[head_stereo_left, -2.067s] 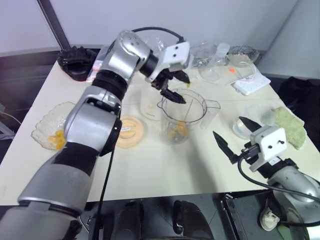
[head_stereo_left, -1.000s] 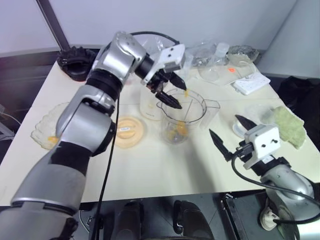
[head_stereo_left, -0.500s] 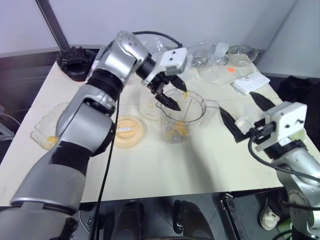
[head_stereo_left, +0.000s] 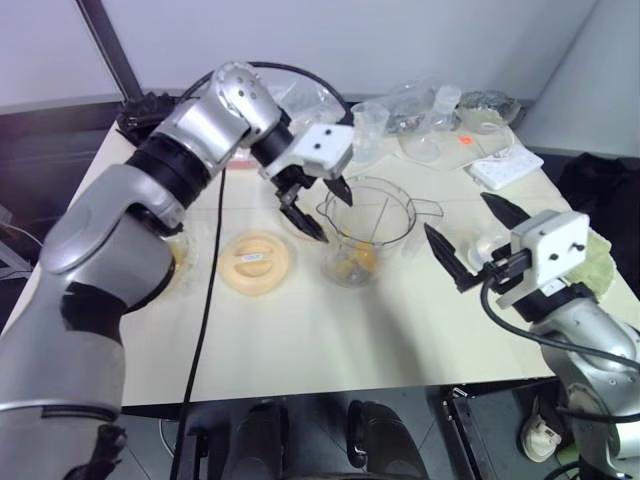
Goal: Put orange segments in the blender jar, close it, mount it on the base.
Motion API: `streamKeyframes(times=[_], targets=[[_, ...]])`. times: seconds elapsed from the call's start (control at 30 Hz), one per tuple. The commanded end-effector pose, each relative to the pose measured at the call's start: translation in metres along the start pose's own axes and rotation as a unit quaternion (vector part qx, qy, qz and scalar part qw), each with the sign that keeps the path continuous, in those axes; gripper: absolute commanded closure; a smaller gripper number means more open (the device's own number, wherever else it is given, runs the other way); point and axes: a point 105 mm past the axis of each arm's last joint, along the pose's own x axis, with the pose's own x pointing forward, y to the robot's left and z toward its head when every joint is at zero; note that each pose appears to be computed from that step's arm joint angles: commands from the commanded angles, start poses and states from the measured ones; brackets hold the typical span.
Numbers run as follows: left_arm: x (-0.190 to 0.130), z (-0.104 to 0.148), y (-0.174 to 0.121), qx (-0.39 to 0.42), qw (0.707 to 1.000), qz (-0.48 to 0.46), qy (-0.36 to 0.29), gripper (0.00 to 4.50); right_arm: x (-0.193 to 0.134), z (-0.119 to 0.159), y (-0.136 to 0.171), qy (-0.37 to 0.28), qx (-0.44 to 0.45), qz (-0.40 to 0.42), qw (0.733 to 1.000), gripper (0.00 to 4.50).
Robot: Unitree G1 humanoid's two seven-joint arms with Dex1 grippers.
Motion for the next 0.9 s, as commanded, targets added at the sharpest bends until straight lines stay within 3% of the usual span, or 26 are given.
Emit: streamKeyframes(times=[0.03,0.13,0.2,0.3,0.43,0.63,0.9], targets=[[0.001,0.007,-0.003,0.019,1.000,-0.012,-0.007,0.64,-0.003,0.012,-0.001,-0.025,-0.014,-0.007,1.000,0.00],[0.003,0.007,-0.004,0.020,1.000,-0.018,-0.012,0.64,-0.004,0.011,-0.001,-0.024,-0.014,-0.008,1.000,0.00],[-0.001,0.015,0.010,0.013,0.999,0.016,-0.034,0.64,-0.004,0.010,-0.001,-0.023,-0.014,-0.011,1.000,0.00],[-0.015,0.030,0.028,-0.013,0.993,0.068,-0.093,0.64,-0.006,0.006,-0.001,-0.017,-0.013,-0.016,1.000,0.00],[-0.041,0.040,0.030,-0.054,0.978,0.108,-0.168,0.64,-0.008,-0.005,-0.001,0.001,-0.006,-0.015,1.000,0.00],[-0.066,0.036,0.001,-0.118,0.957,0.135,-0.227,0.64,-0.007,-0.030,0.004,0.037,0.004,0.023,0.999,0.00],[-0.060,0.023,-0.032,-0.232,0.905,0.244,-0.261,0.64,0.010,-0.054,-0.001,0.039,0.035,0.040,0.998,0.00]])
